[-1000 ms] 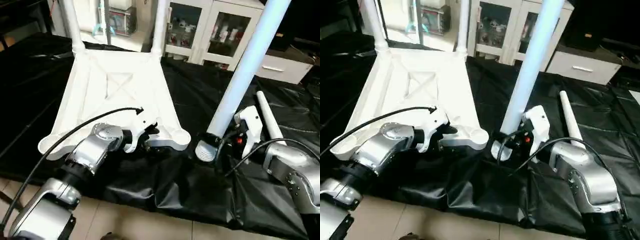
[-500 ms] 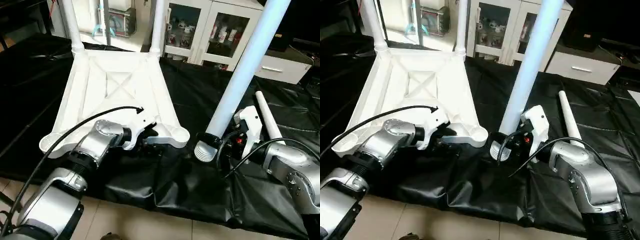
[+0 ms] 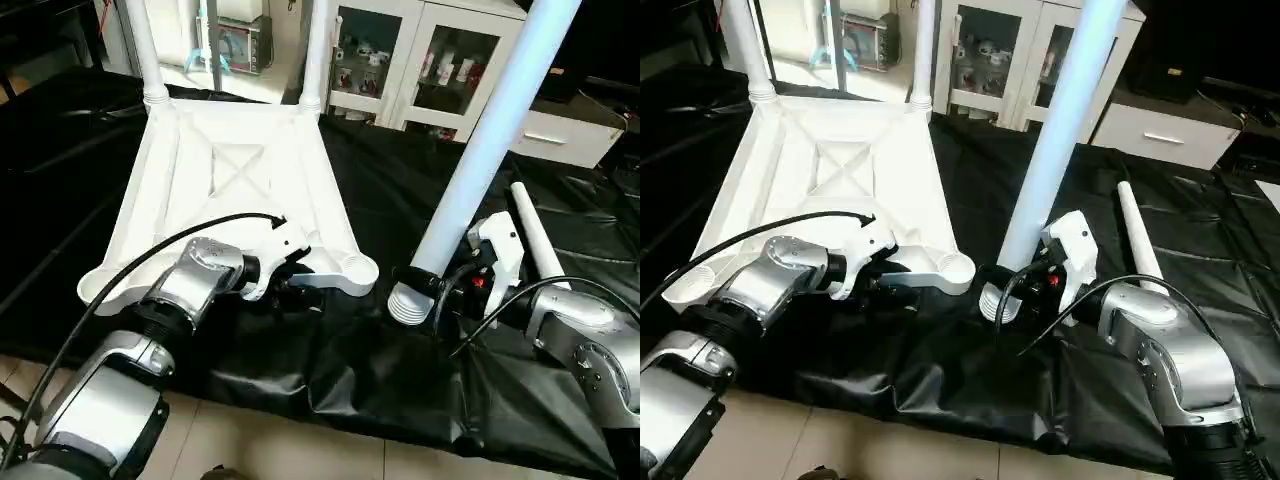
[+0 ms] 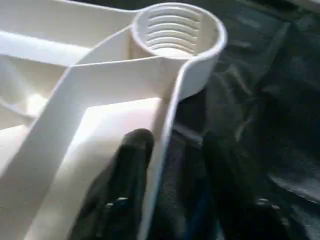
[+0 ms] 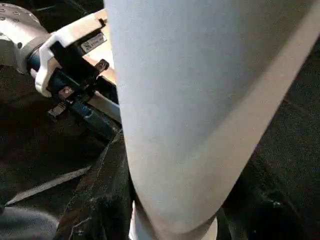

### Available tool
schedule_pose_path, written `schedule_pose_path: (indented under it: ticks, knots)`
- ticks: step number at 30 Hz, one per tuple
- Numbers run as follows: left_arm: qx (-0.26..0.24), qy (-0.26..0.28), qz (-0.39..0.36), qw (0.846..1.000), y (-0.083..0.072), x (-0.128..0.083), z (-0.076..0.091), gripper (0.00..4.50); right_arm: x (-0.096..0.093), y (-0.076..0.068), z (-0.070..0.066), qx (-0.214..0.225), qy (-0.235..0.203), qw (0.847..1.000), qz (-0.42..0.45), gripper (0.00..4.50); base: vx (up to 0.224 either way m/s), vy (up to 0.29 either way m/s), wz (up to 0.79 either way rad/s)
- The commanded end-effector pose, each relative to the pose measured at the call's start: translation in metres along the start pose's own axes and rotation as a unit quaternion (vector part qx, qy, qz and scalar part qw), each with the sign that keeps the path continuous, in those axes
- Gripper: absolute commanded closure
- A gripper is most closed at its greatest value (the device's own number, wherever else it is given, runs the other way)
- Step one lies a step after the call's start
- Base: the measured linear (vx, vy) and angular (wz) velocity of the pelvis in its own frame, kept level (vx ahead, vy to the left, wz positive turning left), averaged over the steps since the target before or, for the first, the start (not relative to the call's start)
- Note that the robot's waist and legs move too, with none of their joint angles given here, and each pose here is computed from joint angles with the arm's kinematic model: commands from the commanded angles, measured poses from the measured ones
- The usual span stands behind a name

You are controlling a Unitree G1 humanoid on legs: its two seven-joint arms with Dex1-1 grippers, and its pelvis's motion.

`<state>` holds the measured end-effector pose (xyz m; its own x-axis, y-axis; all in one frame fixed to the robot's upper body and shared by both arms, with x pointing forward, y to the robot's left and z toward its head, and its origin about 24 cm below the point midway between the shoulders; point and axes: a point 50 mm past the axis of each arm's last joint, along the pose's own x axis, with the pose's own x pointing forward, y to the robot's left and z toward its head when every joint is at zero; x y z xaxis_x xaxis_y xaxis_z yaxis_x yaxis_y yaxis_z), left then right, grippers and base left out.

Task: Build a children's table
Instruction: Pick table leg

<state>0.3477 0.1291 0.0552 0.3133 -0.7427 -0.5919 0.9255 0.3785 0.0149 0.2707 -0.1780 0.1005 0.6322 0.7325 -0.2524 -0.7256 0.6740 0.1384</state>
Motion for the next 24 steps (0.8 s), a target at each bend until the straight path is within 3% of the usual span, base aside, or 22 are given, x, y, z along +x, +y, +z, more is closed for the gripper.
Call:
schedule_pose_path:
  ticks: [1,15,19,24]
  knots:
    - [0.014,0.005,0.003,1.0,0.004,-0.002,0.007,2.97,-0.003,-0.001,0.006,-0.017,-0.005,1.0,-0.004,2.64,0.0,0.0,0.0]
    - [0.022,0.026,0.003,0.999,0.0,-0.007,-0.001,3.62,-0.002,-0.001,0.008,-0.02,-0.008,1.0,0.0,2.64,0.0,0.0,0.0]
    - [0.022,0.04,-0.003,0.999,-0.015,-0.011,-0.008,3.65,-0.002,-0.001,0.008,-0.019,-0.012,1.0,-0.003,2.64,0.0,0.0,0.0]
    - [0.029,0.058,-0.006,0.998,-0.047,-0.013,-0.016,3.68,-0.003,-0.005,0.009,-0.016,-0.019,1.0,-0.017,2.64,0.0,0.0,0.0]
